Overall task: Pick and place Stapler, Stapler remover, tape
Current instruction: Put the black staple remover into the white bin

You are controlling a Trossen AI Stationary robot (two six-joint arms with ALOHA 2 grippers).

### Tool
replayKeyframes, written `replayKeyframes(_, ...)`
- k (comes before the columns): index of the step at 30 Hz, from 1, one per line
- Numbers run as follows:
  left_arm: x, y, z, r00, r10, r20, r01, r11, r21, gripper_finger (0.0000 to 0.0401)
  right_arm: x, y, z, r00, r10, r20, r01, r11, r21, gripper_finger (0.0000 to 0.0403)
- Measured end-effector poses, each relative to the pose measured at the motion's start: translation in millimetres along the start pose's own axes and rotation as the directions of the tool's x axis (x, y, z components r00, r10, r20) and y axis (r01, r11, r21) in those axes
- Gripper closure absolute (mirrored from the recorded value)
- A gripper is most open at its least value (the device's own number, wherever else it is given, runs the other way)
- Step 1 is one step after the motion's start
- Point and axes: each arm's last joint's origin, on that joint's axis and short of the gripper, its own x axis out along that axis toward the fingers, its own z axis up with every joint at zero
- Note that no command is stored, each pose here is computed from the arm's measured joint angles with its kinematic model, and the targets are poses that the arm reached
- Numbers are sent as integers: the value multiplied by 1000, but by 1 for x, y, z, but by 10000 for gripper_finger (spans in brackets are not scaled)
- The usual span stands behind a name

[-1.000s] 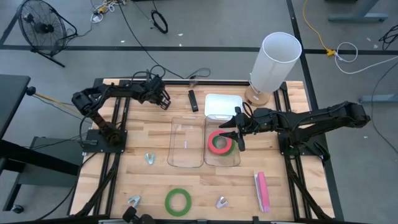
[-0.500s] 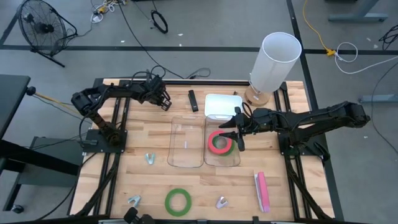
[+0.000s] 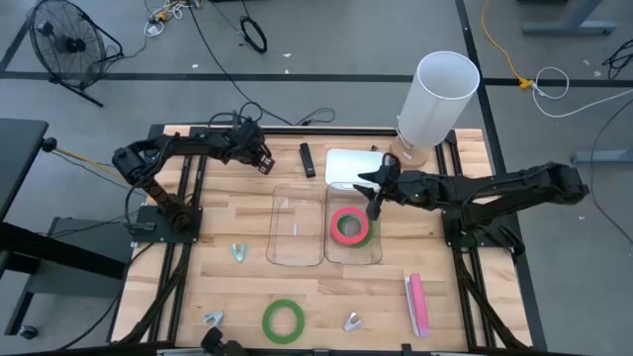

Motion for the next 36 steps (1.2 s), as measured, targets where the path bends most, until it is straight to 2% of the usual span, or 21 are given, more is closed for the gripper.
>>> replayKeyframes(4, -15, -2, 11, 993, -68, 102, 68, 998, -2, 387, 6, -17, -2, 997, -62, -48, 64, 997, 53, 240)
replayKeyframes(7, -35, -4, 25, 976, -119, 184, 122, 992, -5, 387, 8, -24, -5, 993, -69, -91, 76, 994, 76, 241)
replayKeyframes(9, -47, -8, 37, 950, -181, 254, 188, 982, -2, 387, 8, -25, -6, 994, -45, -104, 53, 996, 78, 240)
replayKeyframes(13, -71, -27, 64, 871, -312, 379, 304, 949, 81, 387, 8, -23, -5, 995, -14, -100, 21, 997, 74, 241)
replayKeyframes(14, -76, -32, 70, 859, -326, 396, 313, 945, 97, 387, 8, -24, -6, 994, -29, -108, 37, 997, 72, 241)
replayKeyframes(17, -87, -46, 79, 836, -349, 423, 319, 937, 143, 387, 10, -30, -10, 977, -170, -127, 180, 980, 78, 240)
replayKeyframes(20, -92, -56, 80, 827, -360, 432, 319, 933, 167, 387, 13, -36, -14, 954, -256, -157, 272, 958, 87, 241)
replayKeyframes(26, -91, -63, 74, 853, -335, 399, 291, 942, 169, 387, 32, -41, -33, 908, -319, -271, 344, 938, 50, 241)
replayKeyframes(32, -90, -62, 72, 865, -325, 382, 283, 945, 164, 387, 50, -51, -32, 880, -435, -193, 456, 887, 78, 243)
replayKeyframes(36, -90, -63, 71, 870, -324, 372, 283, 945, 161, 387, 58, -65, -29, 870, -462, -172, 483, 869, 110, 265)
